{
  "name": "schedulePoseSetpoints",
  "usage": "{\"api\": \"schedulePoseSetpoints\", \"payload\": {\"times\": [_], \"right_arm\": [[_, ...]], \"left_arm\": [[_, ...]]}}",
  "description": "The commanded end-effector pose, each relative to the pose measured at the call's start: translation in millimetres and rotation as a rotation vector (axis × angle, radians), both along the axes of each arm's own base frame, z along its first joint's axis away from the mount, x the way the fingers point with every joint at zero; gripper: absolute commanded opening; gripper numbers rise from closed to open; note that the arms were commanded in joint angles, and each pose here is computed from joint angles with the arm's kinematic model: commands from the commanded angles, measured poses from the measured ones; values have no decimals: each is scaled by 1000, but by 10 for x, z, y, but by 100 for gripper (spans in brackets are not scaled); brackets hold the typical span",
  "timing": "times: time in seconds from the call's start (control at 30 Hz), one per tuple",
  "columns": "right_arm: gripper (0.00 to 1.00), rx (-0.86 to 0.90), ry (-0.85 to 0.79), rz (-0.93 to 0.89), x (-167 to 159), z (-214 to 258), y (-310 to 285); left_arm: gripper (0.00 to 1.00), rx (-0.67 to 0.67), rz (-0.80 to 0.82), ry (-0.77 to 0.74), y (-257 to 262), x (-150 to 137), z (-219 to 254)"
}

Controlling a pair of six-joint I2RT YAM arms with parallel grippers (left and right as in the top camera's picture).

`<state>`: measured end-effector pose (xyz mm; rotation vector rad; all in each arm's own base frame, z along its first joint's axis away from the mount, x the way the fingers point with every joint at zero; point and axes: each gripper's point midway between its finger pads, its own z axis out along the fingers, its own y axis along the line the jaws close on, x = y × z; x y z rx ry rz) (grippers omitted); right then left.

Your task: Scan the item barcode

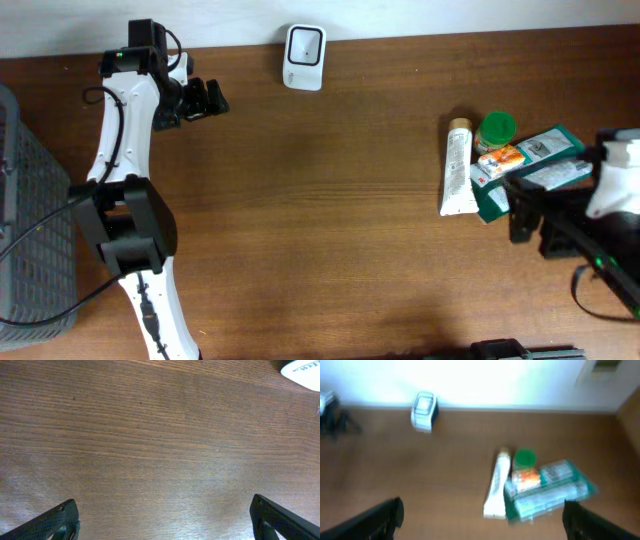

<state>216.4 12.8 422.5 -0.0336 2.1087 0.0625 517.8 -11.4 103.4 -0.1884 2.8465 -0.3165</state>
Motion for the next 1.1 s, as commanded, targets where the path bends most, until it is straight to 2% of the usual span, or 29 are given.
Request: {"api": "schedulePoseSetpoints", "payload": {"times": [0.0,0.17,0.37,0.47,0.73,1.07], "right_arm": [[98,-7,-95,-1,249,-218,3],[98,10,-314,15,477,-945,46],[98,21,-491,30,308,-1956,65],[99,25,-525,40,261,-2279,81],[98,24,-466,39,287,-2651,81],[98,26,-466,47,286,-2650,94]], "left_arm": [[99,-3,15,16,34,-8,-64],[99,-3,15,16,34,-8,-64],[99,-3,15,16,34,-8,-64],[99,-3,15,16,34,-8,-64],[99,-4,15,16,34,-8,-64],[99,-3,15,16,36,-8,-64]]}}
